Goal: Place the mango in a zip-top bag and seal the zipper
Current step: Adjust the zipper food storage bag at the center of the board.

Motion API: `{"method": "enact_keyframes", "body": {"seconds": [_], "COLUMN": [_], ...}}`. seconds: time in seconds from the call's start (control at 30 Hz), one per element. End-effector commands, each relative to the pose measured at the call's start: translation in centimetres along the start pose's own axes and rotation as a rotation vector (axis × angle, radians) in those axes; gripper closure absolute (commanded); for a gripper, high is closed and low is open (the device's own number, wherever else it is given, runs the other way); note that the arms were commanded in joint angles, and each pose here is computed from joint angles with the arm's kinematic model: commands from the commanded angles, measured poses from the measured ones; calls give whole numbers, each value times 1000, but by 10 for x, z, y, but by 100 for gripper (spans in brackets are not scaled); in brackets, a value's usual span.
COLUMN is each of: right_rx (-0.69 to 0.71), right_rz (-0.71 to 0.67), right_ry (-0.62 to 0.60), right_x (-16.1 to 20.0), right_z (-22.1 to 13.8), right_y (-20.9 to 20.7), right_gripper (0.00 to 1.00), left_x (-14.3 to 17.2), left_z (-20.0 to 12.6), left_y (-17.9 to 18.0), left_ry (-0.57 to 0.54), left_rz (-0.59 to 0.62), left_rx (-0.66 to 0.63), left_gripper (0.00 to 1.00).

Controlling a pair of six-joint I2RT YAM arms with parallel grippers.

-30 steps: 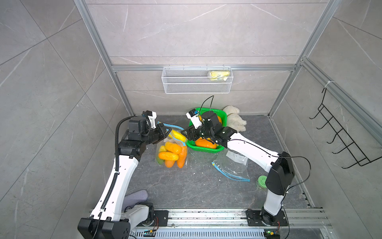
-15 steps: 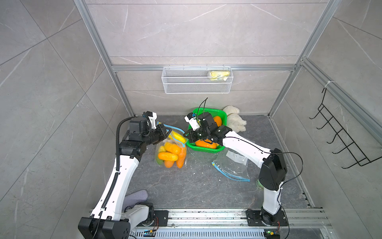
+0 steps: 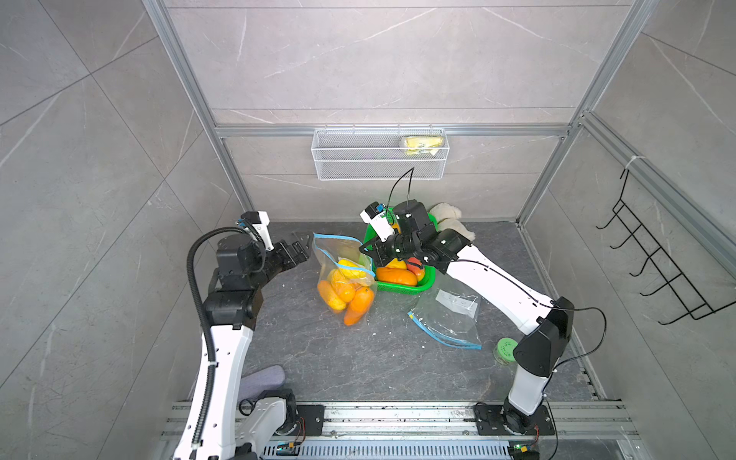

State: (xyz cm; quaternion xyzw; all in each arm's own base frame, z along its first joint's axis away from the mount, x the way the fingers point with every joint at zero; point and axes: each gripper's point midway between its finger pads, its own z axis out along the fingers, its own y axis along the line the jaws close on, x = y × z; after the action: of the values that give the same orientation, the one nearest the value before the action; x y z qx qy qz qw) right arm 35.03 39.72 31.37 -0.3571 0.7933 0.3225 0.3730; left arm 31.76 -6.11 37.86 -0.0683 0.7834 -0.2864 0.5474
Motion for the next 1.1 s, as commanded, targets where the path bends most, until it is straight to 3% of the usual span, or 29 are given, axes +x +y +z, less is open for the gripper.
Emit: {"method": "enact_keyframes", "body": {"seconds": [0.0, 0.13, 0.37, 0.57, 0.73, 0.87, 0.9, 1.0, 1.07], "right_rx": [-45, -80, -94, -102, -80, -92, -93, -108, -120], "right_rz": [-101, -99, -96, -170, -166, -173, -174, -177, -178], "right_ry": [16, 41, 53, 99, 84, 57, 53, 43, 30], "right_x": [-2, 12, 29, 43, 45, 42, 41, 41, 38], "right_z": [-26, -35, -51, -50, -53, -58, -59, -61, -62], "right_y": [10, 3, -16, -20, -30, -27, -26, -23, -21], "right_gripper": [100, 100, 100, 100, 100, 100, 100, 100, 100], "left_x": [-8, 16, 68, 72, 80, 82, 82, 84, 83], "left_z": [1, 13, 38, 56, 60, 69, 71, 75, 80], "left_y": [-10, -8, 9, -22, -22, -16, -16, -18, -16], "left_ry": [-105, -130, -60, 82, 120, 139, 145, 156, 151], "left_rz": [180, 315, 525, 498, 508, 498, 491, 489, 494], "left_rx": [94, 206, 323, 631, 665, 662, 668, 672, 659], "left_gripper": [0, 1, 1, 6, 15, 31, 31, 15, 14]}}
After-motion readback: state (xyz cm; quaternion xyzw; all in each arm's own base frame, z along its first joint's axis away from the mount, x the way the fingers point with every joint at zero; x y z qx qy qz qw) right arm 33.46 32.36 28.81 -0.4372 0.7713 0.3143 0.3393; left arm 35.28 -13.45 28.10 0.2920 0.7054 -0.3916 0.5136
